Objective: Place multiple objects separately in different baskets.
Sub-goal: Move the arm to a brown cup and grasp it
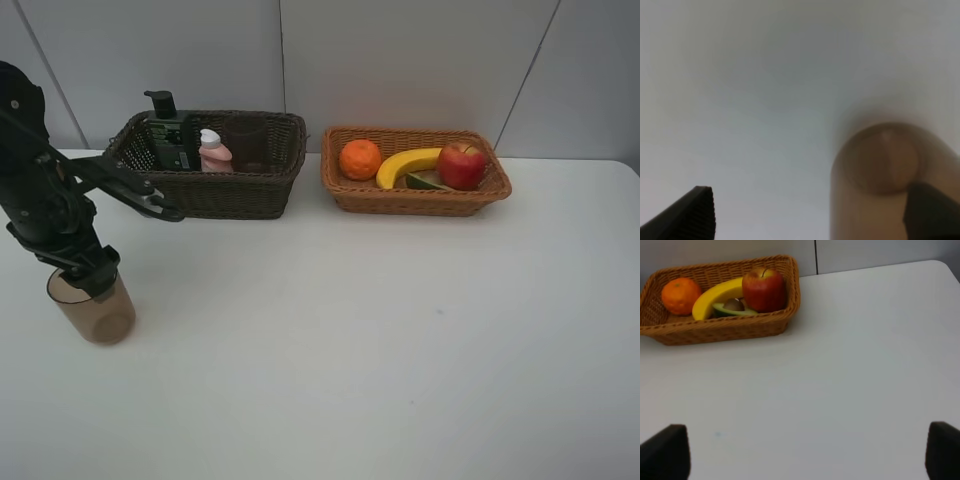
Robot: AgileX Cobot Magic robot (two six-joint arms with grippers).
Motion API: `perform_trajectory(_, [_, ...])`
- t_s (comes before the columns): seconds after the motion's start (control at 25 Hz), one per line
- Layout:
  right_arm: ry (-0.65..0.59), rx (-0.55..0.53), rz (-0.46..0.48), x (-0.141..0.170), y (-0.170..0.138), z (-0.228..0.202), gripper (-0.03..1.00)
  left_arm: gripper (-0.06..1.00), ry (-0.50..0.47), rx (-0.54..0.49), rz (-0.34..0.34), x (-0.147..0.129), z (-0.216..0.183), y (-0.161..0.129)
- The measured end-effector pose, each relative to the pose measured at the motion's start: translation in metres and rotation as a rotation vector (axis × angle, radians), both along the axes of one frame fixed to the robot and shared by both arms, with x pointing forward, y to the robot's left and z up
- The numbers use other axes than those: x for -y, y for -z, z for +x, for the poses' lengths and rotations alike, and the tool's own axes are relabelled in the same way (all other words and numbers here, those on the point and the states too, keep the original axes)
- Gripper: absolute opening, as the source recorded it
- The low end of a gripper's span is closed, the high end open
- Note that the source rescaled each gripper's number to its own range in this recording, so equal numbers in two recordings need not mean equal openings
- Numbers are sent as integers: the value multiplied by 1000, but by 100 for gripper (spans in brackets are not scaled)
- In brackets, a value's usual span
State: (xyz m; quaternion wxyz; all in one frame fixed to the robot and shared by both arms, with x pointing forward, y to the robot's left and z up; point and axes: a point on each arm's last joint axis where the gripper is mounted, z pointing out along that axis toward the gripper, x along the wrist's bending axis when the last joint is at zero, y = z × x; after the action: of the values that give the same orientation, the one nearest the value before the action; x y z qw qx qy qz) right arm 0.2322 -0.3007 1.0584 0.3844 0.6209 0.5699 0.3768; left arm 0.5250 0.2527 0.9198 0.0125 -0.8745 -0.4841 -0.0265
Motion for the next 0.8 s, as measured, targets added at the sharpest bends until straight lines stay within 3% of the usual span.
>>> perform_trajectory(0.16, [0,0,0,0,0,0,100,99,0,-3,1,0,0,0])
perform_trajectory(0.28, [0,0,0,0,0,0,100,91,0,-3,1,0,0,0])
perform_trajectory(0.68, [0,0,0,0,0,0,100,16,0,-3,1,0,0,0])
perform_trajectory(0.8, [0,0,0,0,0,0,100,1,-5,-10,-4,0,-1,0])
